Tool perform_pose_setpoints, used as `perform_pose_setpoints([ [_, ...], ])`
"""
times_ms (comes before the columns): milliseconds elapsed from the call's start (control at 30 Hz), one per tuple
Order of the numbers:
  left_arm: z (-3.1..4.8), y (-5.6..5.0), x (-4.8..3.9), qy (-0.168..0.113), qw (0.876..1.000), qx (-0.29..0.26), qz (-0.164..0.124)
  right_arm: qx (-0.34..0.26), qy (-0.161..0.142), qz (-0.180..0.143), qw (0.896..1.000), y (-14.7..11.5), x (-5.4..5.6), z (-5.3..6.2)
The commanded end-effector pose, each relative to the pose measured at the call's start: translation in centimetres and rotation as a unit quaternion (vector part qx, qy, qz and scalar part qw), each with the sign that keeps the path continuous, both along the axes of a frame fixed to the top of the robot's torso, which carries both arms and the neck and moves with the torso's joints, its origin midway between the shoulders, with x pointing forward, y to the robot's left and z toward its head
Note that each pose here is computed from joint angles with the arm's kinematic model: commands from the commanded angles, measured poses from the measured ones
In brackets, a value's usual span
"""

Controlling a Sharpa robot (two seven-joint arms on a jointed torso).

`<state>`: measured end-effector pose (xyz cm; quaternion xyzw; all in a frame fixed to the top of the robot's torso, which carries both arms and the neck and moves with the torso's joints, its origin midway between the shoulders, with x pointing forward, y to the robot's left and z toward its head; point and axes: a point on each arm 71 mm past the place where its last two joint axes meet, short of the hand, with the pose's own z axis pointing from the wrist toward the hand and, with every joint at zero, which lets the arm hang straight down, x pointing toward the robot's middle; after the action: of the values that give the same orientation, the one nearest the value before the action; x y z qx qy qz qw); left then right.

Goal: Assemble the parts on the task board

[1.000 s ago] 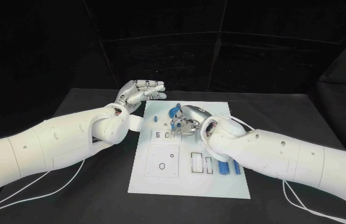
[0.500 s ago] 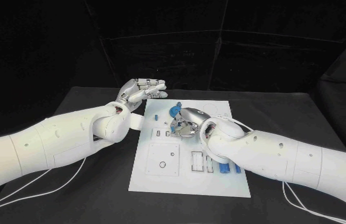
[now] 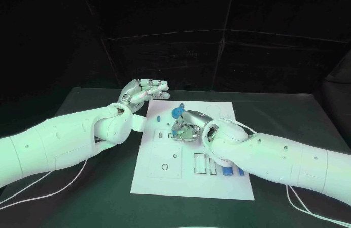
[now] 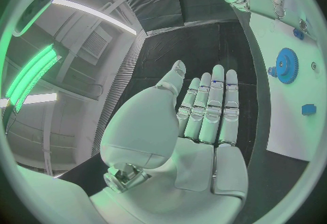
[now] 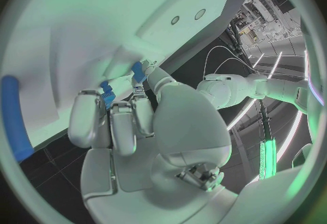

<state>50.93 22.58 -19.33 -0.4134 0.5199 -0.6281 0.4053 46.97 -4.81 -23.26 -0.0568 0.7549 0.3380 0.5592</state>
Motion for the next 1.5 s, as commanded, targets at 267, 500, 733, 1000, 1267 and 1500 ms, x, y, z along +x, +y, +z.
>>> perform_pose_setpoints([
  [267,0.14,-0.06,0.06,-0.003,1.0,-0.001,-0.002,-0.024,0.018,0.006,1.0,-0.26,-0.14,-0.68],
  [500,0.12,0.01,0.1,-0.002,1.0,0.0,-0.001,-0.021,0.015,0.0,1.0,-0.4,-0.04,-0.66],
  [733,0.11,0.07,0.13,-0.002,1.0,0.0,0.0,-0.021,0.015,0.0,1.0,-0.32,-0.09,-0.65],
  [1000,0.09,0.08,0.14,-0.001,1.0,0.001,0.0,-0.017,0.012,-0.004,1.0,-0.21,-0.14,-0.56],
  [1267,0.07,0.1,0.14,-0.001,1.0,0.001,0.0,-0.012,0.008,-0.011,1.0,-0.28,-0.1,-0.47],
  [1500,0.07,0.11,0.15,-0.001,1.0,0.001,0.0,-0.005,0.0,-0.019,1.0,-0.32,-0.12,-0.31],
])
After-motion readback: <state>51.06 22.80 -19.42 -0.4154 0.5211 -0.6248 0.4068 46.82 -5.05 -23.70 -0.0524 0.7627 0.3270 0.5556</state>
